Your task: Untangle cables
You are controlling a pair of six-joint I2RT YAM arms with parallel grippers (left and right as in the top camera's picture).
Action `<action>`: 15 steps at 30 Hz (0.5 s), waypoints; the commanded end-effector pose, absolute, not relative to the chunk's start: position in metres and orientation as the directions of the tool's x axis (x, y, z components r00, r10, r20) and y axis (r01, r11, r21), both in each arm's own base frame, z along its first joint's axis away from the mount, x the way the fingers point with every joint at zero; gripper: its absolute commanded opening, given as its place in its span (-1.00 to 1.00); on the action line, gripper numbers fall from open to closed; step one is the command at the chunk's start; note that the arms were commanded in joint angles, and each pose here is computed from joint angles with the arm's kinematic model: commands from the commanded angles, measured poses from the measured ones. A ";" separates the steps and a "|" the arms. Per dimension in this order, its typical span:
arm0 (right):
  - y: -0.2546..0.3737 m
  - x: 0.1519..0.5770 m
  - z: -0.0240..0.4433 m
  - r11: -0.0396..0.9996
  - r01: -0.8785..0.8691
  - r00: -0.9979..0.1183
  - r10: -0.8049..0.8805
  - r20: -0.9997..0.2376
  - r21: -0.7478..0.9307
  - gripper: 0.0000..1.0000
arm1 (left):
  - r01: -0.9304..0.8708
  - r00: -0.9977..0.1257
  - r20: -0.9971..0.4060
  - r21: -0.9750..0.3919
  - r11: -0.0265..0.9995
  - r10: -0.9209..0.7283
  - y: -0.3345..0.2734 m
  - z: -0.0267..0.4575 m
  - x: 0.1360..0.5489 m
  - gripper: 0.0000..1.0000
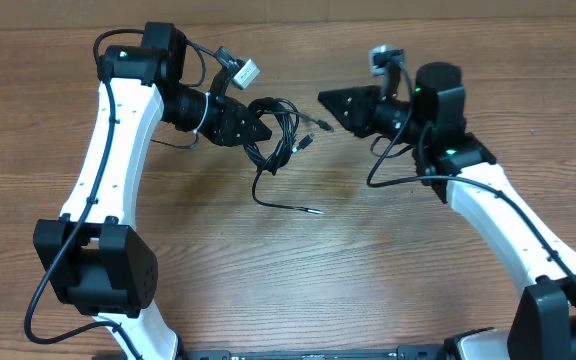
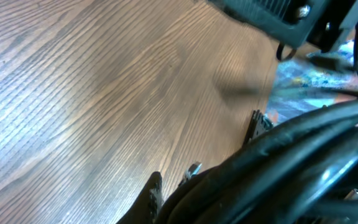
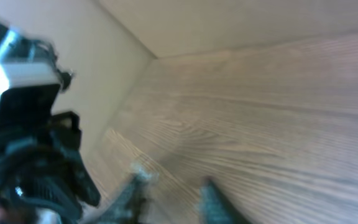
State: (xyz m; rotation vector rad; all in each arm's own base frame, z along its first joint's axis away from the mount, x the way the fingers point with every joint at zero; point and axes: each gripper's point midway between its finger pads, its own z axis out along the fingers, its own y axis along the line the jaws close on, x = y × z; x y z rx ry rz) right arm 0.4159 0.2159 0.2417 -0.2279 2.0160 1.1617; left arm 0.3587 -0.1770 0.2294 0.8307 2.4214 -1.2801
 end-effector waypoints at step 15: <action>0.227 0.360 0.241 0.354 -0.522 -0.816 0.056 -0.575 0.776 0.30 | 0.537 -0.834 -0.476 -0.581 0.611 0.281 -0.168 0.223 0.392 -0.91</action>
